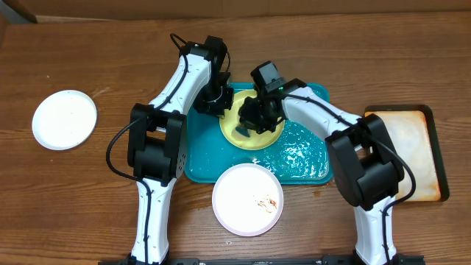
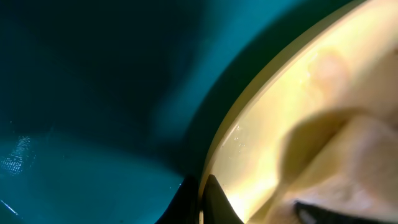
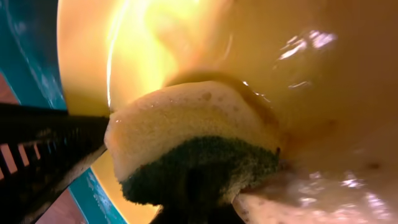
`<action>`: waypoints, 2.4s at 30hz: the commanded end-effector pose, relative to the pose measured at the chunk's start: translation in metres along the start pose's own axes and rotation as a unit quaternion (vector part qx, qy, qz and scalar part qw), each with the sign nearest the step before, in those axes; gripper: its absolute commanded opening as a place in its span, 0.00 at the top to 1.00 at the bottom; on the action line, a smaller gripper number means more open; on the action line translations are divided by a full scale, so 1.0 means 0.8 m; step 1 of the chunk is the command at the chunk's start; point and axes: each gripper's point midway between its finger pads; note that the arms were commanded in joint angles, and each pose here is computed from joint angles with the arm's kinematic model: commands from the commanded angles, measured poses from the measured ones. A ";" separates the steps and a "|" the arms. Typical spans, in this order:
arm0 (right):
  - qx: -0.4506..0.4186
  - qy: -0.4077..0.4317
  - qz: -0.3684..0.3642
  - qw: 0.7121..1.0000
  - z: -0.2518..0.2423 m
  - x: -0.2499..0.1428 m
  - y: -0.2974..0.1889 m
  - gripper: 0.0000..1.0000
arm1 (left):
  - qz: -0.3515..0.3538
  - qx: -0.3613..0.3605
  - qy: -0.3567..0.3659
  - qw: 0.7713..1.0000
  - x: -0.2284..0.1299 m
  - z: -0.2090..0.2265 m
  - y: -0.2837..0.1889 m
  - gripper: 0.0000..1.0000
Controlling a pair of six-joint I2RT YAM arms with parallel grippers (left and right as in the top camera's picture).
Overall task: Clean dirty plates on tray and stack at the side
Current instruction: 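Scrub the yellow plate with the right gripper's sponge while left holds it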
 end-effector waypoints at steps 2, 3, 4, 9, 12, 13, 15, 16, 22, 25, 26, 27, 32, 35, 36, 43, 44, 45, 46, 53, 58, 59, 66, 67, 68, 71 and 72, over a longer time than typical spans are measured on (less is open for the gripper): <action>-0.041 0.005 0.003 0.999 -0.018 -0.018 0.003 0.96 | -0.001 0.006 -0.003 1.000 0.006 0.006 0.008 0.96; -0.066 0.002 0.002 0.998 -0.031 -0.020 0.002 0.96 | -0.001 0.007 -0.003 1.000 0.006 0.006 0.008 0.96; -0.102 0.004 -0.001 0.995 -0.049 -0.022 0.000 0.96 | -0.001 0.007 -0.003 1.000 0.005 0.006 0.008 0.96; -0.217 0.015 -0.023 0.976 -0.118 -0.009 -0.027 0.96 | 0.000 0.007 -0.003 1.000 0.005 0.006 0.008 0.96; -0.241 0.035 -0.050 0.969 -0.152 0.019 -0.047 0.96 | 0.000 0.007 -0.001 1.000 0.005 0.006 0.008 0.96; -0.248 0.043 -0.061 0.966 -0.163 0.028 -0.053 0.96 | 0.000 0.007 -0.001 1.000 0.005 0.006 0.008 0.96; -0.262 0.057 -0.080 0.960 -0.181 0.043 -0.065 0.96 | 0.000 0.009 0.003 1.000 0.005 0.007 0.008 0.96; -0.269 0.062 -0.090 0.957 -0.189 0.050 -0.070 0.96 | 0.000 0.009 0.003 1.000 0.005 0.007 0.008 0.96; -0.290 0.077 -0.115 0.947 -0.210 0.069 -0.087 0.96 | 0.007 0.010 0.003 1.000 0.001 0.008 0.008 0.96; -0.282 0.074 -0.119 0.949 -0.198 0.075 -0.092 0.96 | 0.008 0.011 0.007 1.000 0.000 0.008 0.008 0.96; -0.277 0.071 -0.121 0.951 -0.191 0.078 -0.094 0.96 | 0.008 0.010 0.007 1.000 0.000 0.008 0.008 0.96; -0.269 0.068 -0.123 0.953 -0.181 0.081 -0.098 0.96 | 0.008 0.011 0.007 1.000 0.000 0.008 0.008 0.96; -0.217 0.022 -0.151 0.964 -0.107 0.108 -0.123 0.96 | 0.011 0.011 0.007 1.000 -0.002 0.008 0.008 0.96; -0.167 -0.011 -0.164 0.972 -0.056 0.120 -0.133 0.96 | 0.011 0.011 0.007 1.000 -0.002 0.008 0.008 0.96; -0.153 -0.017 -0.166 0.974 -0.044 0.121 -0.133 0.96 | 0.011 0.011 0.007 1.000 -0.002 0.008 0.008 0.96; -0.076 -0.012 -0.101 0.992 -0.020 0.089 -0.079 0.96 | 0.011 0.011 0.010 1.000 -0.002 0.008 0.008 0.96; -0.068 -0.012 -0.086 0.994 -0.021 0.082 -0.067 0.96 | 0.011 0.011 0.010 1.000 -0.002 0.008 0.008 0.96; -0.061 -0.013 -0.070 0.996 -0.022 0.073 -0.054 0.96 | 0.011 0.011 0.010 1.000 -0.002 0.008 0.008 0.96; -0.056 -0.012 -0.054 0.997 -0.025 0.064 -0.039 0.96 | 0.011 0.011 0.010 1.000 -0.002 0.008 0.008 0.96; -0.039 -0.027 0.000 0.999 -0.035 0.030 0.024 0.96 | 0.013 0.009 0.010 1.000 -0.003 0.007 0.008 0.96; -0.106 -0.017 -0.033 0.994 -0.074 0.048 0.015 0.96 | 0.019 0.010 0.009 1.000 -0.007 0.008 0.008 0.96; -0.133 -0.010 -0.037 0.990 -0.090 0.049 0.010 0.96 | 0.020 0.011 0.008 1.000 -0.007 0.008 0.008 0.96; -0.320 0.002 -0.048 0.946 -0.200 0.057 -0.046 0.96 | 0.018 0.012 0.008 1.000 -0.006 0.010 0.007 0.96; -0.337 0.006 -0.052 0.940 -0.211 0.060 -0.053 0.96 | 0.018 0.012 0.008 1.000 -0.006 0.010 0.007 0.96; -0.347 0.008 -0.056 0.936 -0.217 0.062 -0.059 0.96 | 0.018 0.012 0.008 1.000 -0.006 0.010 0.007 0.96; -0.350 0.010 -0.059 0.935 -0.224 0.068 -0.068 0.96 | 0.018 0.012 0.008 1.000 -0.006 0.010 0.007 0.96; -0.349 0.012 -0.063 0.935 -0.224 0.070 -0.073 0.96 | 0.018 0.012 0.008 1.000 -0.006 0.010 0.007 0.96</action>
Point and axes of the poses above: each gripper's point midway between its finger pads, its own y axis out along the fingers, its own z axis along the line the jaws close on, x = y × z, and after that the axes turned 3 degrees about -y, right-handed
